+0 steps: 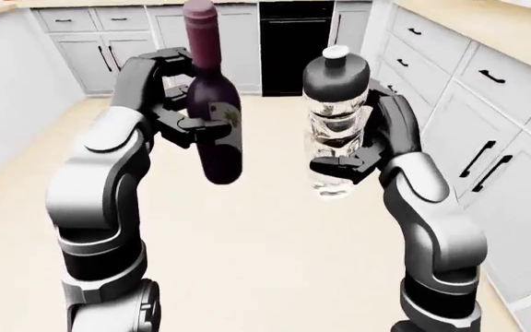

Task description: Move the drinks to the dining counter.

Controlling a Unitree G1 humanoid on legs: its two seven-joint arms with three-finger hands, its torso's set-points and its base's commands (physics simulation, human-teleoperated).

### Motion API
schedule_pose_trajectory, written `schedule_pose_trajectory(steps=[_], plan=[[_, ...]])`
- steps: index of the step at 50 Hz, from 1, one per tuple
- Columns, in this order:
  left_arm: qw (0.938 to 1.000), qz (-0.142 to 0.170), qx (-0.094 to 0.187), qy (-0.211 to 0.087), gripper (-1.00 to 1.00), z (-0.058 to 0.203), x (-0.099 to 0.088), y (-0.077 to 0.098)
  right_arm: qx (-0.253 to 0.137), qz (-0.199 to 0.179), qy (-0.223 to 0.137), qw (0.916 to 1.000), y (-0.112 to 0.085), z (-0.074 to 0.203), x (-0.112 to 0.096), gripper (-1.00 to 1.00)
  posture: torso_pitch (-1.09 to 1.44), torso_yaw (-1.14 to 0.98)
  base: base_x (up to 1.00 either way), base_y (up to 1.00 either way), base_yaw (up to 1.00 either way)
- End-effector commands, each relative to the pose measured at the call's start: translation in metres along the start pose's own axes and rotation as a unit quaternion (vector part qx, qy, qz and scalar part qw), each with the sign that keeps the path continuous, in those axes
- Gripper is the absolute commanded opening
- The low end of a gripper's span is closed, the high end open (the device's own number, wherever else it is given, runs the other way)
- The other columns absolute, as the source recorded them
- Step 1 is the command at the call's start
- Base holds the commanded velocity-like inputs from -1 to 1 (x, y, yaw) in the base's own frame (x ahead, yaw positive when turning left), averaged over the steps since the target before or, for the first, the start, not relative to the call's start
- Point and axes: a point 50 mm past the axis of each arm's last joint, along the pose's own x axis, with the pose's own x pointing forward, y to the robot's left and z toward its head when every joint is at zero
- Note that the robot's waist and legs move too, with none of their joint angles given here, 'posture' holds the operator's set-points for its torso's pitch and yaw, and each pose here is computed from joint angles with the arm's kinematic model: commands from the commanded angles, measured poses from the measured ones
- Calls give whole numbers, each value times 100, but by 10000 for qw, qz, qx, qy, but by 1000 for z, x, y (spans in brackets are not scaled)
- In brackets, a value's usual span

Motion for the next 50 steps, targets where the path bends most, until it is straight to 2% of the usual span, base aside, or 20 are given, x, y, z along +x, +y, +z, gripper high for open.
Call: schedule_pose_trajectory(steps=[1, 8, 27, 50], plan=[[9972, 33, 4, -745, -100, 27, -6, 2, 0, 5, -613, 9981, 1, 21, -1, -100, 0, 0, 94, 38, 0], [9973, 37, 0, -740, -100, 24, -5, 3, -15, 49, -600, 9982, 3, 19, -2, -100, 0, 0, 91, 47, 0], [9972, 65, -16, -742, -100, 24, -7, 5, -41, 138, -562, 9983, 7, 18, -2, -100, 0, 0, 27, 0, 100], [9970, 64, -35, -771, -100, 28, -9, 6, -45, 180, -632, 9978, 5, 21, -5, -100, 0, 0, 1, 0, 100]])
